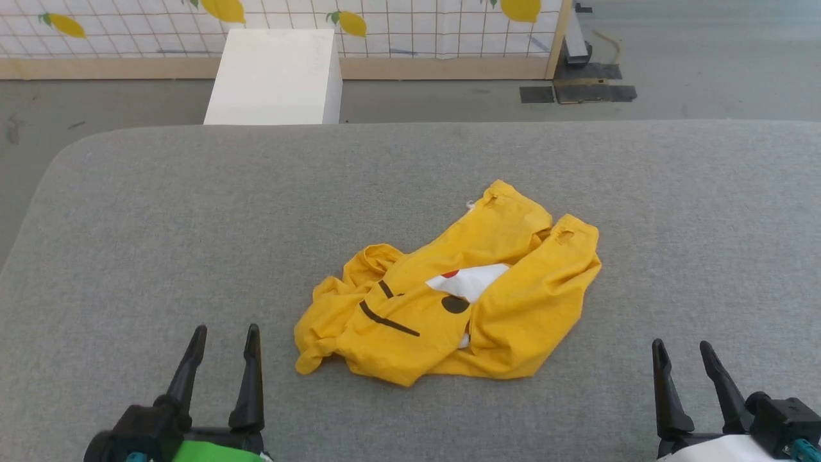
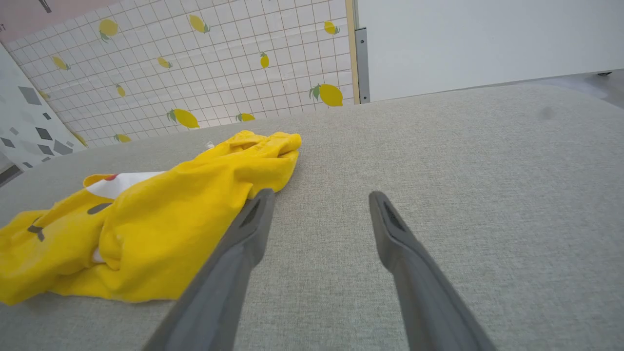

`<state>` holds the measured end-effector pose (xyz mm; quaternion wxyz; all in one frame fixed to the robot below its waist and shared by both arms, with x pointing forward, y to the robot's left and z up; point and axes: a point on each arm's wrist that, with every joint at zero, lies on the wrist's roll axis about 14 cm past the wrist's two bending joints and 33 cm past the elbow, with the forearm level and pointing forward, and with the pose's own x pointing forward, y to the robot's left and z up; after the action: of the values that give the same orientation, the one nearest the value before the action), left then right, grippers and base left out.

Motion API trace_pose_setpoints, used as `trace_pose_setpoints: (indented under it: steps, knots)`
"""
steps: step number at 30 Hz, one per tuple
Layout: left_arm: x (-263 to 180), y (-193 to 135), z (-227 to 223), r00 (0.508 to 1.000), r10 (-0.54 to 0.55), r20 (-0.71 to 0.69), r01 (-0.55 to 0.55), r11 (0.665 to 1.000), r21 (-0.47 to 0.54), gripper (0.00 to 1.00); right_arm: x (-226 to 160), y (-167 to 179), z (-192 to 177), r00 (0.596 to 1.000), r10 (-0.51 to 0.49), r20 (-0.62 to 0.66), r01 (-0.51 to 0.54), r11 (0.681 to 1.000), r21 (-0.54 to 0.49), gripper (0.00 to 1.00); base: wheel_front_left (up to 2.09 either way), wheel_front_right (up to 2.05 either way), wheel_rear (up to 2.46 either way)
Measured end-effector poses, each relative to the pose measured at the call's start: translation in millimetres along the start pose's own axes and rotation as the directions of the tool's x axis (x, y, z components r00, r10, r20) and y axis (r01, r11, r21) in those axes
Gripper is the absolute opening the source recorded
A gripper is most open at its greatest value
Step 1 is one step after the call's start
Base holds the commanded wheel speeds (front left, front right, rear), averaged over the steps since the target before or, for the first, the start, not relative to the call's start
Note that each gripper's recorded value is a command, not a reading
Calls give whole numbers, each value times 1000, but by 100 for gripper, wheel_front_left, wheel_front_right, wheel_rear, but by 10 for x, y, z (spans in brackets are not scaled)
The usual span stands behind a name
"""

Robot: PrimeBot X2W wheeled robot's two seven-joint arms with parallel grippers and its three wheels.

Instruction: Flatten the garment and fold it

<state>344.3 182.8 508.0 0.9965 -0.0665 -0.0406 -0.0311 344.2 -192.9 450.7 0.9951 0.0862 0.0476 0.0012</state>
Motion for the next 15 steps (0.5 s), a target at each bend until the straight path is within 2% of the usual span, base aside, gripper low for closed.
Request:
trace_pose_setpoints:
  steps: [6,11,15]
  knots:
    - [166,-176,150,990,-134,35,131,989,69,100,-3,-31,15,1000,-9,8,9,1000,-1,100,0,0,0]
    - [416,-407,56,949,-303,-86,313,937,153,100,29,-35,-24,1000,-10,-5,10,1000,-1,100,0,0,0]
    - [649,-573,-14,908,-383,-173,408,900,152,100,74,-11,-90,1000,-3,-25,3,1000,2,100,0,0,0]
